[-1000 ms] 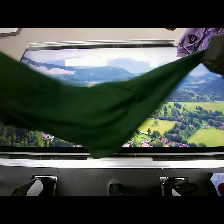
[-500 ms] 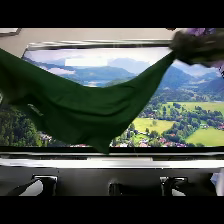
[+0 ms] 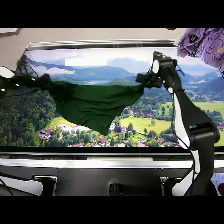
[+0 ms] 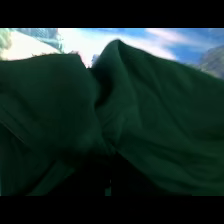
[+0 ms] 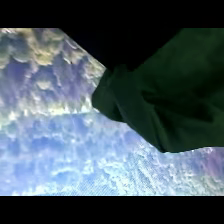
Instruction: Fold the clothes and pants, and hang the long-sleeved shirts on hangers.
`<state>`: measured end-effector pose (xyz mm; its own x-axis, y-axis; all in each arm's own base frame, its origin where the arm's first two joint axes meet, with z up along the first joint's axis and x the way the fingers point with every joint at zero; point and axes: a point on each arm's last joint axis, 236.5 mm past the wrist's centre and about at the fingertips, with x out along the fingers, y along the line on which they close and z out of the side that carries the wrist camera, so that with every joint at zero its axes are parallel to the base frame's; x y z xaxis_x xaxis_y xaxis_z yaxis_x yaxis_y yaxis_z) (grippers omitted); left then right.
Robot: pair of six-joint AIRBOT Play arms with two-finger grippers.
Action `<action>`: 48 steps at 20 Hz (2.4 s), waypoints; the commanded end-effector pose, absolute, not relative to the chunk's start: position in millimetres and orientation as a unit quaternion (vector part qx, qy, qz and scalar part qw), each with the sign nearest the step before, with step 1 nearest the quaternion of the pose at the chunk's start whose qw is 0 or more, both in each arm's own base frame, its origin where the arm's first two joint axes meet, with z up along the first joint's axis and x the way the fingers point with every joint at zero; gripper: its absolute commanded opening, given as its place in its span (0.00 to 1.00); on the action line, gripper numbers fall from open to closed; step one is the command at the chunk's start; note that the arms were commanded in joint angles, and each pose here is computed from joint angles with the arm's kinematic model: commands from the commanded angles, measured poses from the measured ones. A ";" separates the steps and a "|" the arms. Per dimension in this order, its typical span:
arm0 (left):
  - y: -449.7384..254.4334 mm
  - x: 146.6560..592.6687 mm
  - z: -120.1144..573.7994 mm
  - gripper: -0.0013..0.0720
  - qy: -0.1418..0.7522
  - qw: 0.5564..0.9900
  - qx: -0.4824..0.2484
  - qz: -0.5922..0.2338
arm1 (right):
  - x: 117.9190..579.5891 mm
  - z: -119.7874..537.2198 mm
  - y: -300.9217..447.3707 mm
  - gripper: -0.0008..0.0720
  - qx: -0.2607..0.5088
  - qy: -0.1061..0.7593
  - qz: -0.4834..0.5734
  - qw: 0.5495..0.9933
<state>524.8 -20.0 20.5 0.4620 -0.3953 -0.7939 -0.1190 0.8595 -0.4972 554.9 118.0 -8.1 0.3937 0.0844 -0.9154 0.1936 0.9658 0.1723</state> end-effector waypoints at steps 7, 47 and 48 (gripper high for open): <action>-31.0 527.9 -14.7 0.04 0.535 0.804 -0.245 -0.087 | 526.4 28.8 83.6 0.60 0.056 0.578 0.035 0.814; -30.0 523.0 -1.0 0.04 0.539 0.802 -0.239 -0.098 | 445.7 -54.2 273.8 0.05 0.377 0.616 0.146 0.676; -27.2 527.6 12.8 0.04 0.528 0.810 -0.236 -0.100 | 457.1 -32.9 266.4 0.05 0.375 0.594 0.157 0.694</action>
<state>521.3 -31.8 -4.8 0.3908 -0.4164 -0.8209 -0.1025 0.8666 -0.4884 437.5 276.5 -65.4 0.1618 0.6603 -0.7333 0.2999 0.6751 0.6740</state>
